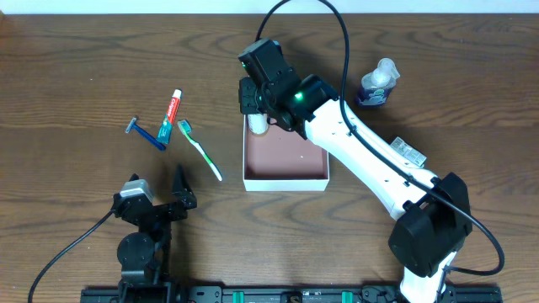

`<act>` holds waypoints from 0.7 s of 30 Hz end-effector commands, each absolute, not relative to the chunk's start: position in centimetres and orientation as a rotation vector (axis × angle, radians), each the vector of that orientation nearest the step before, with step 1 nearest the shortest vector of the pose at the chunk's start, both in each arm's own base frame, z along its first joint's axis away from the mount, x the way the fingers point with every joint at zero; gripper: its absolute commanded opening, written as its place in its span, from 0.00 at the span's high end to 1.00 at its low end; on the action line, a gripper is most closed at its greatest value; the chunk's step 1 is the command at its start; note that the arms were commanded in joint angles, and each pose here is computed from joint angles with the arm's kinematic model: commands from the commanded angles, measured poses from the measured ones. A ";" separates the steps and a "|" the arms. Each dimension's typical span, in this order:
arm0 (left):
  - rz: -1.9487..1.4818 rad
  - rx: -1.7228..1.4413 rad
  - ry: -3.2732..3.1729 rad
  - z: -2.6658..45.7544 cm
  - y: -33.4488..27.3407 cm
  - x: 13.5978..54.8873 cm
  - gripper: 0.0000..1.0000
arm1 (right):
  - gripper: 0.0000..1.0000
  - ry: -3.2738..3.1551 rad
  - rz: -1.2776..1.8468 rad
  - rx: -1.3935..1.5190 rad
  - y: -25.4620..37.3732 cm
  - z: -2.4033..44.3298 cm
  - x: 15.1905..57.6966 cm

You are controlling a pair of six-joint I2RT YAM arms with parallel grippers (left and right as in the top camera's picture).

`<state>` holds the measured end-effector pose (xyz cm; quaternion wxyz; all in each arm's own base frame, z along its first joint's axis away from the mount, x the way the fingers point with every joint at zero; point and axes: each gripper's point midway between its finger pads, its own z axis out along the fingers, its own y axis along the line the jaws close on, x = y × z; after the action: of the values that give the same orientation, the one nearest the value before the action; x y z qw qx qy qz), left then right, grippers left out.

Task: Pack container
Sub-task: 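Carry the tube over the box and stand it in the back-left corner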

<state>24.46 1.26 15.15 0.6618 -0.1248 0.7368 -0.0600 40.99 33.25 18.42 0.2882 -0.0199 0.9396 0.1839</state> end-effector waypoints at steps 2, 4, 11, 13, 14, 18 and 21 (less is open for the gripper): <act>-0.106 -0.276 1.725 13.2 1.4 24.4 0.02 | 0.58 2.504 0.499 0.130 33.1 18.4 41.3; -0.106 -0.276 1.725 13.2 1.4 24.4 0.02 | 0.56 2.504 0.517 0.177 33.2 18.5 41.4; -0.106 -0.276 1.725 13.2 1.4 24.4 0.02 | 0.54 2.501 0.569 0.259 34.2 18.6 40.8; -0.106 -0.276 1.725 13.2 1.4 24.4 0.02 | 0.54 2.494 0.567 0.247 34.5 18.7 40.7; -0.106 -0.276 1.725 13.2 1.4 24.4 0.02 | 0.54 2.485 0.556 0.234 34.5 18.8 40.8; -0.106 -0.276 1.725 13.2 1.4 24.4 0.02 | 0.56 2.439 0.531 0.146 34.2 19.8 41.6; -0.106 -0.276 1.725 13.2 1.4 24.4 0.02 | 0.57 2.383 0.534 0.077 33.8 21.7 42.2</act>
<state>24.46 1.26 15.15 0.6618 -0.1248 0.7368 -0.0600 41.38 34.49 19.50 0.3070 0.0560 0.9260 0.2126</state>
